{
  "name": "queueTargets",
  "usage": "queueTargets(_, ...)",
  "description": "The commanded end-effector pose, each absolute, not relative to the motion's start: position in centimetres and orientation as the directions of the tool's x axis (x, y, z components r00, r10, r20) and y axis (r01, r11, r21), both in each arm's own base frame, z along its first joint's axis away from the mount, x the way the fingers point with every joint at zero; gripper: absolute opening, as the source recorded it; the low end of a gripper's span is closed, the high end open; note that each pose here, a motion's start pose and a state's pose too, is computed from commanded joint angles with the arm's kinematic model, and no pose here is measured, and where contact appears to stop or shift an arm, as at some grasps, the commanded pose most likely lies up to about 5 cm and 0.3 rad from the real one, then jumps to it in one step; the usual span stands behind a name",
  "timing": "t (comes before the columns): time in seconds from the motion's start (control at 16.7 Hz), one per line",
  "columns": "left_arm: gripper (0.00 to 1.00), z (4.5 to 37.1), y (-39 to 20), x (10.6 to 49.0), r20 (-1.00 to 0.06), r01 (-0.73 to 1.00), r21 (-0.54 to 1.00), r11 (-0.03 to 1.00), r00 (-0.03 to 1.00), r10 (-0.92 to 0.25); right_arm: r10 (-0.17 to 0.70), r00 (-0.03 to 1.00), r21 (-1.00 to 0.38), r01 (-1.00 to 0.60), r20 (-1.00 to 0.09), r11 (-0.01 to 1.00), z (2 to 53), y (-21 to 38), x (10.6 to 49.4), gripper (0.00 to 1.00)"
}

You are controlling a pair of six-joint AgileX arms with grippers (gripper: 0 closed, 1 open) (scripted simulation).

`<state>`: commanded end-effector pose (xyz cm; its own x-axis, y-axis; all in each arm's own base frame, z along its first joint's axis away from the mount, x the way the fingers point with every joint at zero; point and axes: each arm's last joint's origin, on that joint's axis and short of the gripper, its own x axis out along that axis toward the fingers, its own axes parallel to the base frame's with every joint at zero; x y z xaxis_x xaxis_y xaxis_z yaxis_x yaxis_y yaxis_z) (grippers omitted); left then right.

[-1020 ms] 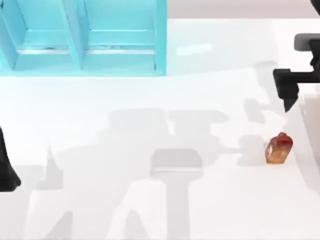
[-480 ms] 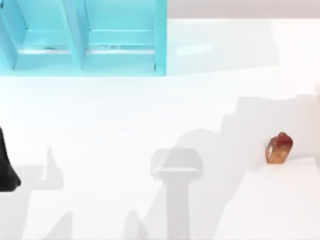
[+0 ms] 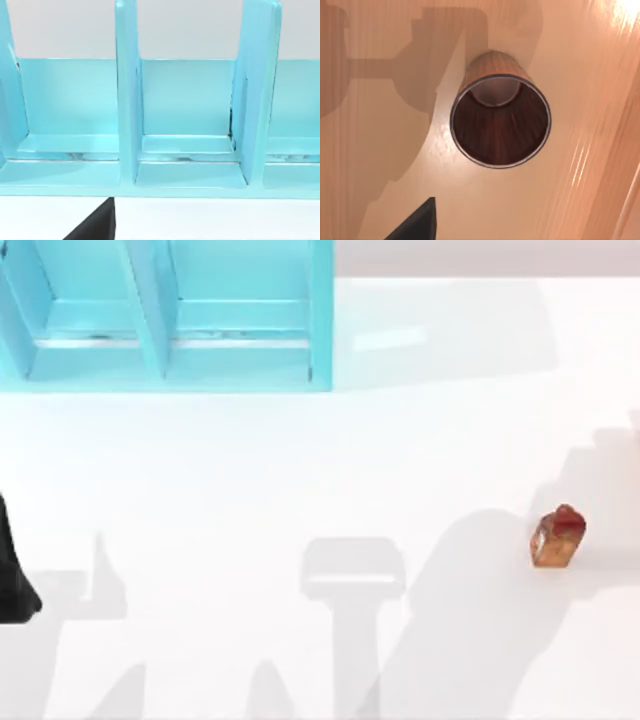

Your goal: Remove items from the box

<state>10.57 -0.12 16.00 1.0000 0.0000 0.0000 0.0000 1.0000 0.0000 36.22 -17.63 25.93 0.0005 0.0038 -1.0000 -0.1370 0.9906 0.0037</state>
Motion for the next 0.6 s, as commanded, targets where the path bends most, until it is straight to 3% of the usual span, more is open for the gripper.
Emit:
queueTargets(0.24, 1.00, 16.0, -0.1, 10.6, 0.000, 0.000, 0.000, 1.000, 1.000, 0.000, 0.003, 0.001, 0.003, -0.137, -1.000, 0.991, 24.9, -17.6, 36.4, 1.00)
queueTargets(0.6, 1.00, 16.0, -0.1, 10.6, 0.000, 0.000, 0.000, 1.000, 1.000, 0.000, 0.004, 0.001, 0.003, -0.137, -1.000, 0.991, 18.8, -17.7, 36.5, 1.00)
